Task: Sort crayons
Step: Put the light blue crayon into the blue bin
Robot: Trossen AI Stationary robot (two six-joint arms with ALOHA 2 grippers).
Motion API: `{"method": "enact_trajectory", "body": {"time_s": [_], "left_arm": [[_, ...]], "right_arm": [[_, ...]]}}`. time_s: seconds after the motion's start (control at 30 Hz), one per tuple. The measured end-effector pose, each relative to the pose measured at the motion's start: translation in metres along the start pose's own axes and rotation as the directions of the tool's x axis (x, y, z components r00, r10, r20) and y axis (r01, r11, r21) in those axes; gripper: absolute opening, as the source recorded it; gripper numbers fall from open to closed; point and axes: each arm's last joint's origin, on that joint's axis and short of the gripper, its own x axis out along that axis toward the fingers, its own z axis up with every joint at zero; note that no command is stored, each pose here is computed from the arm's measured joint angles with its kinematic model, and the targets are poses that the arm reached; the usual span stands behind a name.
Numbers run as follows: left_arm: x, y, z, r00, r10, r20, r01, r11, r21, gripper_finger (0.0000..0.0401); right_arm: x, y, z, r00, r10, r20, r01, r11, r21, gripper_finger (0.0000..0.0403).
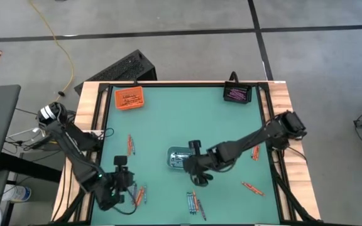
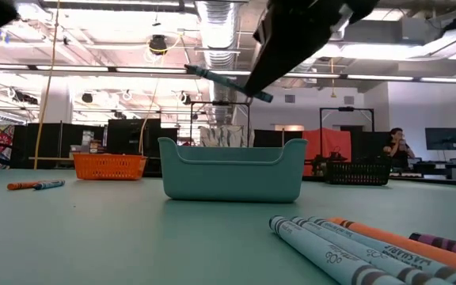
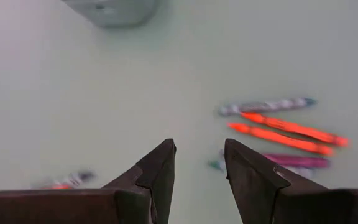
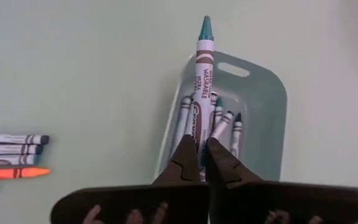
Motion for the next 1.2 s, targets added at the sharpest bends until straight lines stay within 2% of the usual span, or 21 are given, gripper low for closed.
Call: {"method": "enact_trajectory", "body": {"time_s": [0.13,0.27,0.33,0.4,0.53,0.67,0.77,0.97,1.07,1.2], "left_arm": [[-0.005,-0.016,-0.014,0.999,-0.031,-0.007,0.031,0.995,-0.094,0.0130],[0.001,-0.031,-0.028,0.999,-0.028,-0.018,0.025,0.990,-0.141,0.0130],[0.007,-0.036,-0.033,0.999,-0.007,-0.032,0.002,0.991,-0.136,0.0130],[0.014,-0.036,-0.038,0.998,0.056,-0.042,-0.061,0.988,-0.143,0.0130],[0.016,-0.021,-0.045,0.967,0.251,-0.049,-0.256,0.940,-0.227,0.0130],[0.011,-0.006,-0.048,0.927,0.371,-0.062,-0.372,0.881,-0.293,0.0130],[0.009,0.002,-0.046,0.908,0.411,-0.081,-0.415,0.856,-0.308,0.0130],[0.020,0.015,-0.035,0.884,0.453,-0.114,-0.466,0.833,-0.297,0.0130],[0.031,0.028,-0.036,0.853,0.499,-0.151,-0.521,0.807,-0.277,0.0130],[0.039,0.049,-0.042,0.830,0.532,-0.169,-0.557,0.771,-0.308,0.0130]], "right_arm": [[0.005,-0.014,0.000,1.000,0.014,-0.009,-0.014,1.000,-0.012,0.0000],[0.009,-0.028,0.003,0.999,0.051,0.004,-0.051,0.999,-0.004,0.0000],[0.011,-0.036,0.003,0.998,0.066,0.009,-0.067,0.998,0.011,0.0000],[0.012,-0.044,0.003,0.998,0.064,0.005,-0.064,0.998,0.023,0.0001],[0.015,-0.055,0.002,0.995,0.103,0.002,-0.102,0.993,0.056,0.0002],[0.019,-0.054,-0.002,0.992,0.122,0.007,-0.122,0.991,0.062,0.0002],[0.022,-0.052,-0.007,0.987,0.159,-0.008,-0.158,0.985,0.068,0.0003],[0.029,-0.049,-0.014,0.985,0.173,0.008,-0.173,0.983,0.062,0.0003],[0.031,-0.051,-0.015,0.982,0.188,0.028,-0.190,0.980,0.066,0.0003],[0.032,-0.053,-0.016,0.979,0.201,0.025,-0.202,0.976,0.079,0.0003]]}}
